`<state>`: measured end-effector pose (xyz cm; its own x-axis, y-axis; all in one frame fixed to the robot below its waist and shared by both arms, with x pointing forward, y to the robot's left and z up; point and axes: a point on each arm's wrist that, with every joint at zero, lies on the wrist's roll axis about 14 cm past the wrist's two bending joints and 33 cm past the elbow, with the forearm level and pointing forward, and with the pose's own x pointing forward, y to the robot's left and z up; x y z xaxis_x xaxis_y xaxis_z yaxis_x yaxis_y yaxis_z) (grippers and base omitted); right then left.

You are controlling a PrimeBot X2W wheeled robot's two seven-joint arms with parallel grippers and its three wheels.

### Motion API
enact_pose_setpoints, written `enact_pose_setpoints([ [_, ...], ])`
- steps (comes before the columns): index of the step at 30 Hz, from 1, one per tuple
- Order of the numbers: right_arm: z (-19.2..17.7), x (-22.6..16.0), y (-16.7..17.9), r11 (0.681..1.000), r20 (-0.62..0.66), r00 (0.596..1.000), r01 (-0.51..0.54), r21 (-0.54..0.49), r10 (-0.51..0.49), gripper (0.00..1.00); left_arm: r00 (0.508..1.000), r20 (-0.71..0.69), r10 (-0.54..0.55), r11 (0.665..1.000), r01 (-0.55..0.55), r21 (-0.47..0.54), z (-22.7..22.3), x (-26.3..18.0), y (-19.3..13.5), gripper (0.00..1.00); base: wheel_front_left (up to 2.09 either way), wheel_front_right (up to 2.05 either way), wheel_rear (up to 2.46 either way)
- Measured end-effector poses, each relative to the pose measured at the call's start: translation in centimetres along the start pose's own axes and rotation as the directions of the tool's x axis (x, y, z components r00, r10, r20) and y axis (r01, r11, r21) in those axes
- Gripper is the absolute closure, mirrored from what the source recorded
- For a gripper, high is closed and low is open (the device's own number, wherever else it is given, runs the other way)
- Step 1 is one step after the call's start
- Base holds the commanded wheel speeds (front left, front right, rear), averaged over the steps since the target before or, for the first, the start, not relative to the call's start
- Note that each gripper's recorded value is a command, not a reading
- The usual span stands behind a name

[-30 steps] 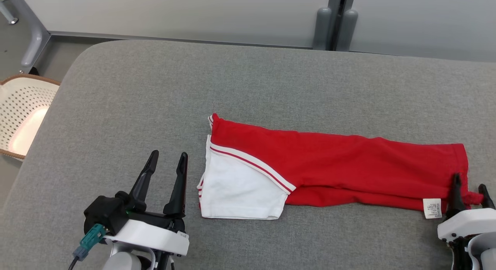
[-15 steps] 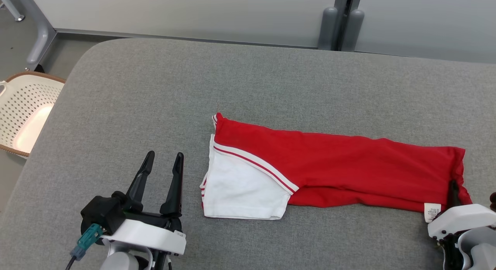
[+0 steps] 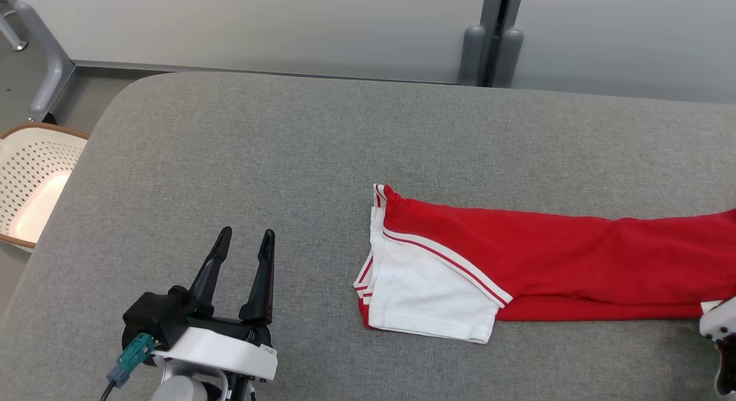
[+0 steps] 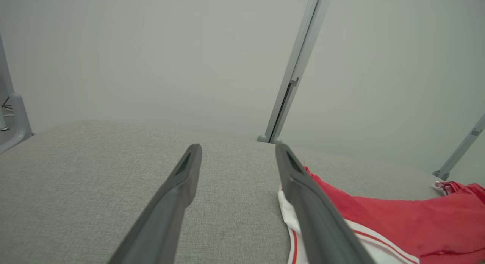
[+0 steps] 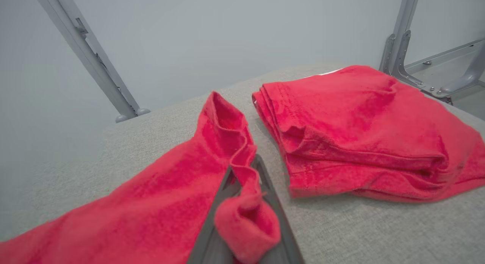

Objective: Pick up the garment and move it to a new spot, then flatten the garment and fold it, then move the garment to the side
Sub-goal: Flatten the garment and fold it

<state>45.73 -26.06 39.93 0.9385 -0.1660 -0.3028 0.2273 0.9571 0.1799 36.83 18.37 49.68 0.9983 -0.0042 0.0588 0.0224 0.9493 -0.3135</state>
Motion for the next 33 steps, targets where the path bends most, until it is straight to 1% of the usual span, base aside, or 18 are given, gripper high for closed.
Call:
enact_pose_setpoints([
  [5, 1.8, -0.2, 5.6, 0.992, 0.072, 0.989, -0.127, -0.008, 0.128, 1.00, 1.000, 0.008, 0.004, 1.000, -0.004, -0.006, 0.3, -0.5, 0.1, 0.00, 0.00, 0.00, 0.00],
  [7, 2.4, -0.7, 8.5, 0.980, 0.101, 0.975, -0.198, -0.007, 0.198, 1.00, 1.000, 0.006, 0.008, 1.000, -0.008, -0.010, 0.2, -0.8, 0.1, 0.00, 0.00, 0.00, 0.00],
  [9, 3.0, -1.3, 11.5, 0.961, 0.123, 0.954, -0.275, -0.013, 0.274, 1.00, 1.000, 0.009, 0.008, 1.000, -0.008, -0.010, 0.3, -0.9, 0.1, 0.00, 0.00, 0.00, 0.00],
  [11, 3.4, -2.3, 14.3, 0.935, 0.133, 0.926, -0.353, -0.016, 0.352, 1.00, 1.000, 0.013, 0.007, 1.000, -0.007, -0.011, 0.4, -1.0, 0.1, 0.00, 0.00, 0.00, 0.00],
  [13, 3.5, -3.5, 17.0, 0.903, 0.133, 0.894, -0.430, -0.018, 0.428, 1.00, 1.000, 0.015, 0.009, 1.000, -0.009, -0.012, 0.5, -1.1, 0.1, 0.00, 0.00, 0.00, 0.00],
  [17, 3.5, -6.4, 21.9, 0.821, 0.127, 0.815, -0.570, -0.003, 0.566, 1.00, 1.000, 0.019, 0.011, 1.000, -0.011, -0.012, 0.7, -1.4, 0.1, 0.00, 0.00, 0.00, 0.00],
  [20, 2.9, -8.5, 24.7, 0.758, 0.102, 0.755, -0.652, 0.014, 0.648, 1.00, 1.000, 0.024, 0.019, 1.000, -0.018, -0.012, 0.8, -1.6, 0.4, 0.00, 0.00, 0.00, 0.00],
  [22, 2.3, -9.7, 26.1, 0.722, 0.088, 0.723, -0.690, 0.046, 0.685, 1.00, 0.999, 0.027, 0.027, 1.000, -0.027, -0.015, 0.9, -1.8, 0.6, 0.00, 0.00, 0.00, 0.00],
  [24, 1.6, -10.6, 27.4, 0.690, 0.067, 0.692, -0.722, 0.050, 0.719, 1.00, 0.999, 0.027, 0.034, 0.999, -0.033, -0.018, 0.9, -1.9, 0.8, 0.00, 0.00, 0.00, 0.00],
  [29, -0.9, -12.1, 29.8, 0.629, -0.011, 0.630, -0.774, 0.074, 0.776, 1.00, 0.998, 0.020, 0.056, 0.998, -0.055, -0.039, 0.7, -2.4, 1.3, 0.00, 0.00, 0.00, 0.00],
  [33, -2.3, -12.2, 31.3, 0.600, -0.050, 0.598, -0.795, 0.088, 0.800, 1.00, 0.997, 0.010, 0.077, 0.996, -0.076, -0.048, 0.4, -2.7, 1.8, 0.00, 0.00, 0.00, 0.00],
])
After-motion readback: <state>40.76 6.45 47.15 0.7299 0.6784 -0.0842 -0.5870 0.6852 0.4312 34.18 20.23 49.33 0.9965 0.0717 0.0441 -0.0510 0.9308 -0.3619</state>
